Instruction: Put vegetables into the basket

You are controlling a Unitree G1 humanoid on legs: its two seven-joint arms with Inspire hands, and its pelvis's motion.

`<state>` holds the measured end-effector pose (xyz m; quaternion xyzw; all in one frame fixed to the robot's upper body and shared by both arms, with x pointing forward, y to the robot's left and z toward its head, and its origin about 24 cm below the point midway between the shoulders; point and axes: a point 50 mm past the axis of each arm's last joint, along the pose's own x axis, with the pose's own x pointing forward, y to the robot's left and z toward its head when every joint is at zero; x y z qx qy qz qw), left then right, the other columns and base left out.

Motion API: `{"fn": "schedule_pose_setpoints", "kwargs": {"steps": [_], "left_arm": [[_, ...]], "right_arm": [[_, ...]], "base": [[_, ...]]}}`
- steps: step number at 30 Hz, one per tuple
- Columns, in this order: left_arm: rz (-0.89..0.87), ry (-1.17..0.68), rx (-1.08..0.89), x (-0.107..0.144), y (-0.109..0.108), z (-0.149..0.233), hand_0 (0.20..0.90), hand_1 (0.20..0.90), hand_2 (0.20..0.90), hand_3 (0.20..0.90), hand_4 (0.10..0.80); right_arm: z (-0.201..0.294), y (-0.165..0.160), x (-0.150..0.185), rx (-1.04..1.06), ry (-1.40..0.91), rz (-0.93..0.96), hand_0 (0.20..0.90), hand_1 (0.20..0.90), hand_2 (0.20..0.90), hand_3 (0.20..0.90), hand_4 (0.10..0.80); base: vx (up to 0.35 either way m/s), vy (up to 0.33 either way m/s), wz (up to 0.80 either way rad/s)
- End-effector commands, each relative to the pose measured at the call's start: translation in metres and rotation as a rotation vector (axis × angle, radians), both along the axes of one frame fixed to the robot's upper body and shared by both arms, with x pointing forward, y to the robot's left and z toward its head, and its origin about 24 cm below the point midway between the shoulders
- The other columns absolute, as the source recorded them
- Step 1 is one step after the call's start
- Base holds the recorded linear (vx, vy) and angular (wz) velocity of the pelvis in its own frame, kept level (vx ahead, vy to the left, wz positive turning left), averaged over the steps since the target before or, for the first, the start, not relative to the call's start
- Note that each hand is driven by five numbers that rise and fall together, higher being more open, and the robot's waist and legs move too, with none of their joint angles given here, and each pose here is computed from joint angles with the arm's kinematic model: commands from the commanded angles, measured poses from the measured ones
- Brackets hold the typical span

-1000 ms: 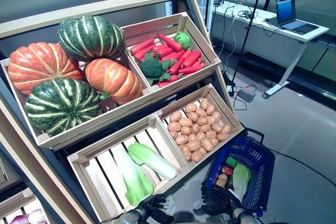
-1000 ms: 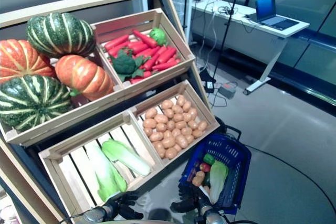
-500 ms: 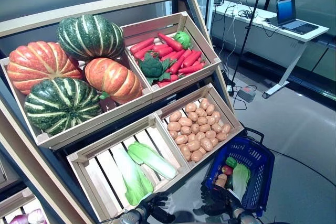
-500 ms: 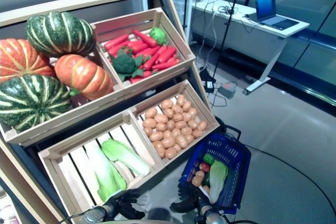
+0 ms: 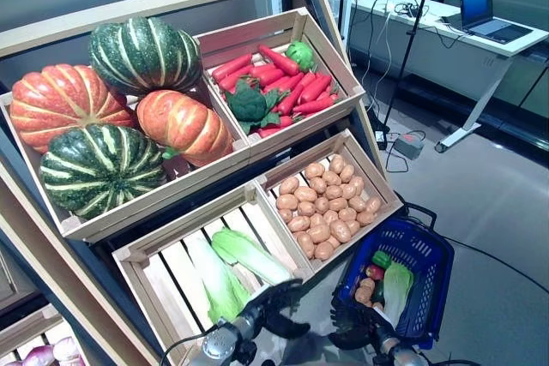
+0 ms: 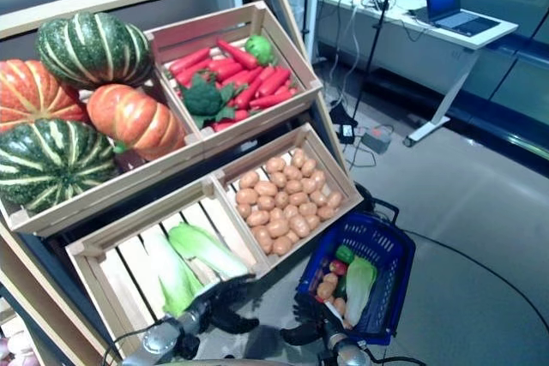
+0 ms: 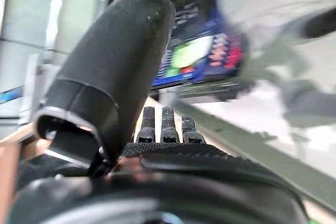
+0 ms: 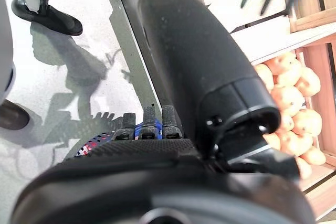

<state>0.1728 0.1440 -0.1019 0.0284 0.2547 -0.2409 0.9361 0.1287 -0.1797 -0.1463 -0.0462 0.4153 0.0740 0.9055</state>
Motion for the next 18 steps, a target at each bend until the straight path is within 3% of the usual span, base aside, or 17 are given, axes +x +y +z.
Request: {"fn": "schedule_pose_setpoints", "kwargs": {"steps": [1, 8, 11, 18], "left_arm": [[0.075, -0.270, -0.090, 0.050, 0.001, 0.044, 0.900, 0.900, 0.900, 0.900, 0.800], [0.311, -0.452, 0.123, 0.065, 0.034, 0.068, 0.900, 0.900, 0.900, 0.900, 0.800], [0.492, -0.512, 0.269, 0.074, 0.052, 0.077, 0.900, 0.900, 0.900, 0.900, 0.800], [0.789, -0.607, 0.311, 0.101, 0.065, 0.099, 0.900, 0.900, 0.900, 0.900, 0.800]], "right_arm": [[0.023, 0.004, 0.047, 0.082, -0.177, -0.025, 0.900, 0.900, 0.900, 0.900, 0.800], [0.051, 0.009, 0.065, 0.205, -0.359, -0.017, 0.900, 0.900, 0.900, 0.900, 0.800], [0.068, 0.013, 0.077, 0.248, -0.455, -0.019, 0.900, 0.900, 0.900, 0.900, 0.800], [0.109, 0.014, 0.115, 0.290, -0.672, -0.055, 0.900, 0.900, 0.900, 0.900, 0.800]], "base": [[0.000, 0.000, 0.00], [0.049, 0.002, 0.01], [-0.009, 0.019, 0.04], [-0.171, 0.028, 0.33]]}}
